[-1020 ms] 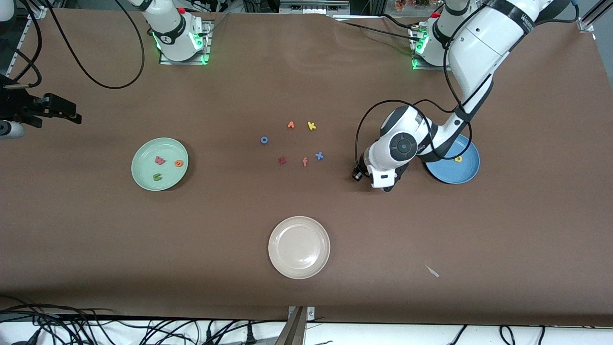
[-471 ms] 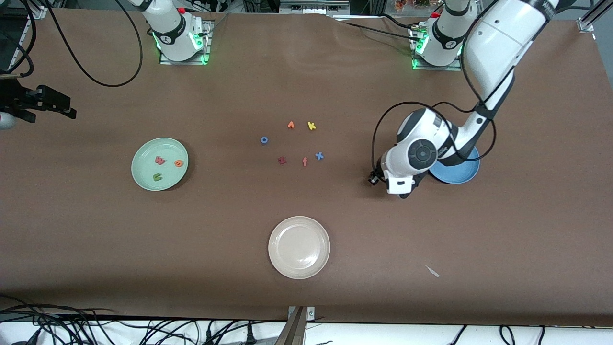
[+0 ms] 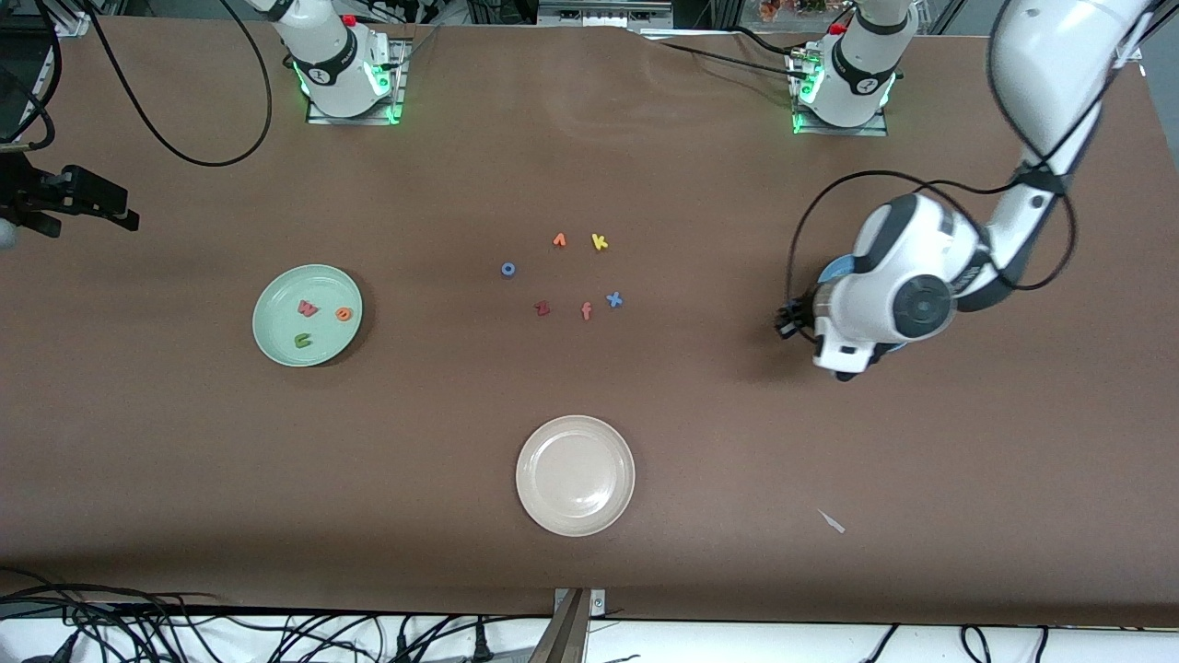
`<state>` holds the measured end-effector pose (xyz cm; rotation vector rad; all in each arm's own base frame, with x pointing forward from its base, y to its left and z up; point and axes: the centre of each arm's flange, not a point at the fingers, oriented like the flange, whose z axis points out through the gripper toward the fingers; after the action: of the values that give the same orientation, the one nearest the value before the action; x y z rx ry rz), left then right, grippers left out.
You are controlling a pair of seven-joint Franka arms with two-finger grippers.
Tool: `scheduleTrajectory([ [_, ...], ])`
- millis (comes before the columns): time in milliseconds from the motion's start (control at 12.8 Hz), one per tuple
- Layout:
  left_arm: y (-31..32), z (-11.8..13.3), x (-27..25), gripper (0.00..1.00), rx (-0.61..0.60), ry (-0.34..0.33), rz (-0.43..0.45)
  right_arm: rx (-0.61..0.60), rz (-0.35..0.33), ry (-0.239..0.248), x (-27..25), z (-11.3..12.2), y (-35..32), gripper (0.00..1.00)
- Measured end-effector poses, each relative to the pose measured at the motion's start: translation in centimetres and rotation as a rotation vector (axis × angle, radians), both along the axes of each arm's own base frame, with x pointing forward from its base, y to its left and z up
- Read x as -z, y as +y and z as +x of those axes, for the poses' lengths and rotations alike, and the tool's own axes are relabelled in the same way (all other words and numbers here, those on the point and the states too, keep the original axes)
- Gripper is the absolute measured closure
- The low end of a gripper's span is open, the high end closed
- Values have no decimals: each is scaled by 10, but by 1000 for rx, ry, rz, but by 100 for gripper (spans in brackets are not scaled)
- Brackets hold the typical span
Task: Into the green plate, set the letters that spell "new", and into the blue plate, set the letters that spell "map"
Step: 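Carry the blue m to the blue plate and open the left gripper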
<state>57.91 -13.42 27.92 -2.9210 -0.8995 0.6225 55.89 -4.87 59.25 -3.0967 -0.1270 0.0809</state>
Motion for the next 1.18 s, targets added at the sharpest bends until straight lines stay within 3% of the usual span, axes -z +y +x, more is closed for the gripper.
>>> scheduleTrajectory([
  [235, 62, 0, 0, 72, 105, 32, -43, 0, 0, -1, 0, 0, 0, 0],
  [471, 107, -12, 30, 72, 202, 72, -22, -5, 0, -3, 0, 1, 3, 0],
  [863, 133, -40, 90, 72, 238, 183, -75, -6, 0, -5, 0, 1, 4, 0],
  [1176, 151, -29, 75, 33, 220, 147, -78, -6, 0, -5, 0, 1, 3, 0],
])
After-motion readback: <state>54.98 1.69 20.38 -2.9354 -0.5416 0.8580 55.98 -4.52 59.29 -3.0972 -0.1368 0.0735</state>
